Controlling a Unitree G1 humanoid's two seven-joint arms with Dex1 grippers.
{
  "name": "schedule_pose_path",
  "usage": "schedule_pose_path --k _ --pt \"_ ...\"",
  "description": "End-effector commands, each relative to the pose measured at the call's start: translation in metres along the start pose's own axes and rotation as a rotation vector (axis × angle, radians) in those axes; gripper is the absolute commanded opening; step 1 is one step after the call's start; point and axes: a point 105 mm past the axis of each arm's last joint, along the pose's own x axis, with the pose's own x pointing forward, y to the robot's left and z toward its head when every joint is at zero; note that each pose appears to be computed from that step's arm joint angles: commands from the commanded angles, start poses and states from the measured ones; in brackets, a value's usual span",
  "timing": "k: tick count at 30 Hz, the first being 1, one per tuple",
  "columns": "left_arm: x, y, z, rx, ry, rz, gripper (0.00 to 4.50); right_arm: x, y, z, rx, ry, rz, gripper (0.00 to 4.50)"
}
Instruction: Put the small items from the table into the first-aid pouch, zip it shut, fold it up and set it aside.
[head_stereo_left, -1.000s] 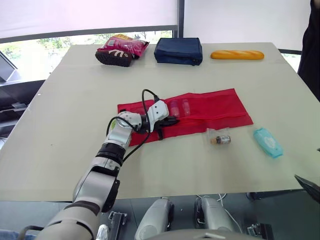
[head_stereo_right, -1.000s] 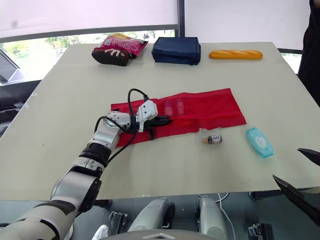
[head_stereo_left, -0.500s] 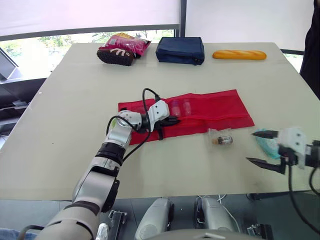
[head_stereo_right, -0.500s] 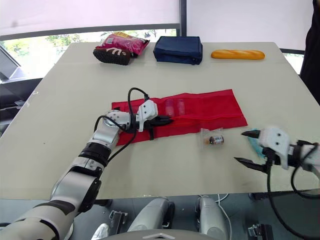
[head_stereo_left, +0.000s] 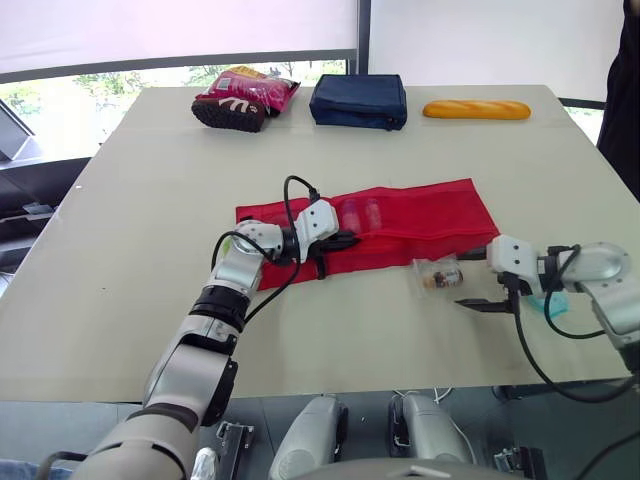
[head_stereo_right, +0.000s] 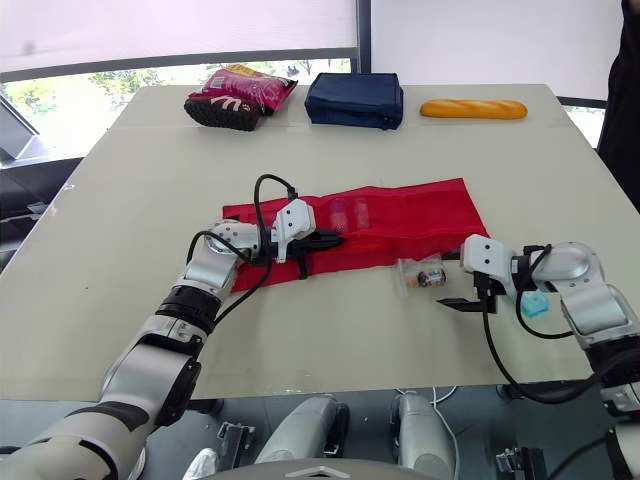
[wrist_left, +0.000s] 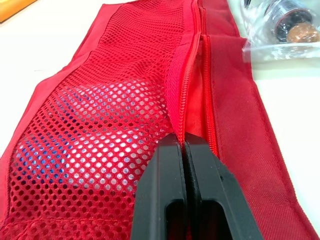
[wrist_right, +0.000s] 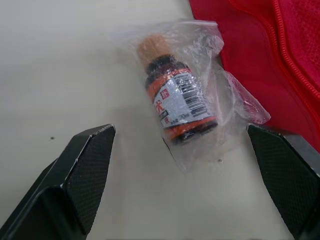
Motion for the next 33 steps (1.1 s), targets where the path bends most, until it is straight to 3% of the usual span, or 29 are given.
schedule_pose_path --k 1,2,7,8,13,18,24,28,33 --pt "-0.001 0.005 0.013 0.045 -0.029 0.017 0.00 -0.001 -0.004 0.006 -0.041 -0.012 -0.003 3.96" --pt "0.000 0.005 0.013 0.045 -0.030 0.016 0.00 0.000 -0.003 0.008 -0.041 -0.018 -0.001 3.70" --pt "0.001 0.003 0.012 0.041 -0.029 0.011 0.00 -0.003 0.001 0.011 -0.042 -0.024 0.000 1.03" --pt "0.001 0.003 0.012 0.041 -0.029 0.010 0.00 -0.003 0.002 0.011 -0.040 -0.025 -0.002 0.80" --pt "0.005 0.001 0.013 0.042 -0.034 0.003 0.00 -0.016 0.010 0.011 0.027 0.003 -0.041 0.80" --pt "0.007 0.001 0.016 0.041 -0.045 0.008 0.00 -0.024 0.016 0.023 0.204 0.000 -0.225 0.80" --pt "0.009 -0.002 0.018 0.021 -0.059 0.020 0.00 -0.001 0.033 0.051 0.345 -0.012 -0.370 0.80" --pt "0.014 -0.010 0.023 0.005 -0.079 0.019 0.00 0.015 0.025 0.053 0.360 0.086 -0.477 0.80" --pt "0.017 -0.020 0.023 -0.005 -0.082 0.002 0.00 0.029 0.015 0.046 0.524 0.153 -0.613 0.80"
